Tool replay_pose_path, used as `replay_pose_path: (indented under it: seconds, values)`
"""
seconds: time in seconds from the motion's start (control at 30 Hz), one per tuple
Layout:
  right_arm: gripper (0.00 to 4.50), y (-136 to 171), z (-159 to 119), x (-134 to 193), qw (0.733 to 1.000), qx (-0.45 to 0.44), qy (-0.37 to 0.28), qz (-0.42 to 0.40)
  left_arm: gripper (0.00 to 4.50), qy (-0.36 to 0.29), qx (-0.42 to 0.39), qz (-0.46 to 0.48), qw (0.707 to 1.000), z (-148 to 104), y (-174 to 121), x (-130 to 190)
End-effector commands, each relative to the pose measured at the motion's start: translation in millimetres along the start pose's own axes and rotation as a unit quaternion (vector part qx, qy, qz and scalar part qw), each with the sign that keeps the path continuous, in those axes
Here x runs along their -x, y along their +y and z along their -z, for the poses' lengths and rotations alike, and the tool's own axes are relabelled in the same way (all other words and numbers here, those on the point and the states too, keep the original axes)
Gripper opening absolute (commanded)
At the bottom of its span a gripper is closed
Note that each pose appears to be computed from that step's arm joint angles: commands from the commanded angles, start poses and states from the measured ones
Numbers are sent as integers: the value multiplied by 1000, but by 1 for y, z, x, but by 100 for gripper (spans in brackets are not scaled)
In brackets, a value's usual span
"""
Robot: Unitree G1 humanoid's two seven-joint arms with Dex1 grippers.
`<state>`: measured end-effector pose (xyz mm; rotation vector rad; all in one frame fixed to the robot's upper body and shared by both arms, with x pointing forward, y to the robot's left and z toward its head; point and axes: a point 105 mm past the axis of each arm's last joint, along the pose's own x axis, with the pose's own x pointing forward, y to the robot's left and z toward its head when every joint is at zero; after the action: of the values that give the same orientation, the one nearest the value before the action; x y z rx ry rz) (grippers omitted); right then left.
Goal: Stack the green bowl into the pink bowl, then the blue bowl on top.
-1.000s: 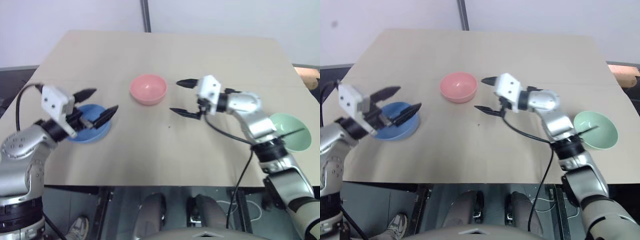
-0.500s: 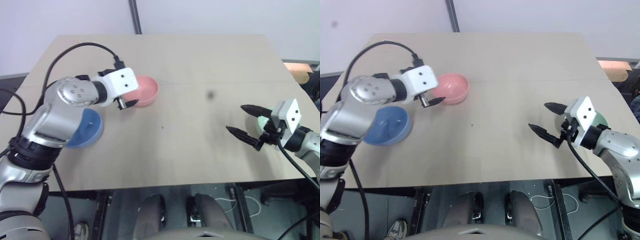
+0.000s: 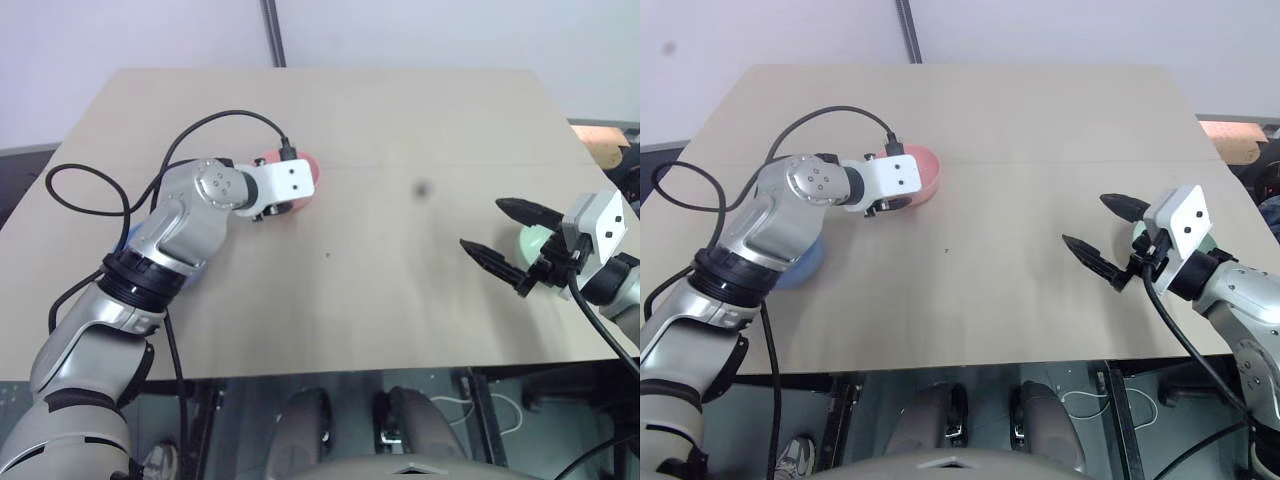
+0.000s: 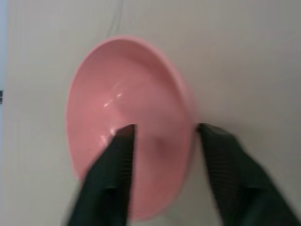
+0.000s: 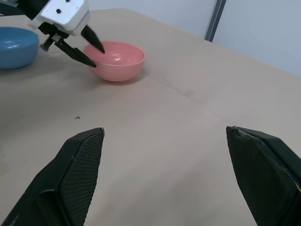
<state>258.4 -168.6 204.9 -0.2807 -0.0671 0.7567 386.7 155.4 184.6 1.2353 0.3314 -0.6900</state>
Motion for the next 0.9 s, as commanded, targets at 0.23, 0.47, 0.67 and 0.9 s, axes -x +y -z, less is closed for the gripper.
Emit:
replay_pose_path:
  seconds: [0.23,0.47,0.67,0.9]
  values:
    - [450,1,-13,-3,999,34,-17,6,5,-20,-11,8,1000,-12,6,4]
    - [450,-7,-14,-1,999,42,-17,14,5,-176,-62,77,979,-50,-18,34]
    - [450,-6,-11,2,999,43,-8,13,5,-209,-153,165,952,-37,-55,68]
    - [450,0,-5,0,999,36,-1,7,5,-201,-189,182,944,-33,-66,69]
